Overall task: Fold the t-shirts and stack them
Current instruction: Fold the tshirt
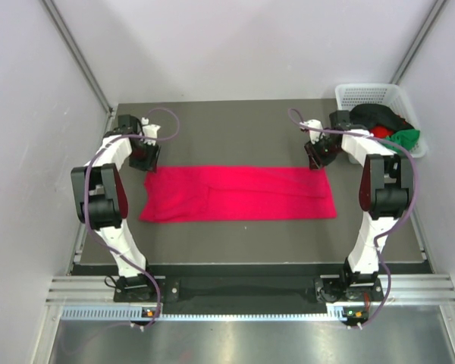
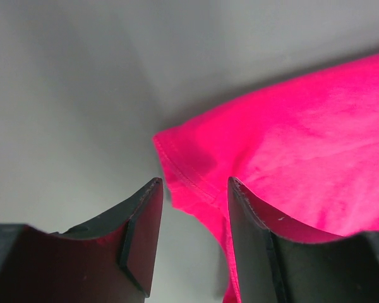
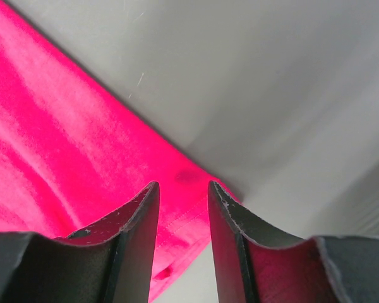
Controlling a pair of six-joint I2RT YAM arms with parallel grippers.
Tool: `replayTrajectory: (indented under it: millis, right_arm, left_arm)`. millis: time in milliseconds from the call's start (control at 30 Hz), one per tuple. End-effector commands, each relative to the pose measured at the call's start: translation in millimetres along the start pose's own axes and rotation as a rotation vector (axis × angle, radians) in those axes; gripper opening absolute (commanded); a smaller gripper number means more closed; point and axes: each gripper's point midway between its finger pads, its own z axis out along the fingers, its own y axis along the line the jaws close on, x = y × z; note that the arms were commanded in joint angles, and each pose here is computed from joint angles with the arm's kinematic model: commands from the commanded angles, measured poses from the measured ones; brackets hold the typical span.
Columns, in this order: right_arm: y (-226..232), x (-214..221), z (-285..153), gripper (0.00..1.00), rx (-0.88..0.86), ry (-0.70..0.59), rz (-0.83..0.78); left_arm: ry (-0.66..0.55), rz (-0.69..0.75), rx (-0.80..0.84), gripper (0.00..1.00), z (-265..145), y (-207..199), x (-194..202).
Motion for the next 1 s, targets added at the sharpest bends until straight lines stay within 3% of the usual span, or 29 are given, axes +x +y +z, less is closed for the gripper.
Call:
replayTrajectory:
  millis: [0, 200, 367, 467, 600, 967]
  right_arm:
    - [0, -28, -16, 0.37, 0.012, -0.071, -0.032]
    - [-1, -31, -20, 0.37, 0.018, -0.072, -0.026]
    - [-2, -26, -25, 0.37, 0.037, -0.05, -0.038]
    - [-2, -25, -29, 0.37, 0.046, -0.048, -0.047]
    - [-2, -24, -26, 0.37, 0.044, -0.042, -0.038]
    - [-13, -27, -24, 0.37, 0.082, -0.031, -0.029]
  left_arm:
    - [0.037, -0.042, -0.007, 0.51, 11, 9, 3]
    - [0.195, -0.125, 0.126, 0.41, 35, -5, 16]
    - [0.155, -0.129, 0.136, 0.25, 46, -3, 1]
    - [0.157, -0.124, 0.132, 0.23, 50, 1, -2]
    - [0.158, -0.115, 0.132, 0.01, 54, 2, -2]
    - [0.11, -0.054, 0.041, 0.0, 58, 34, -36]
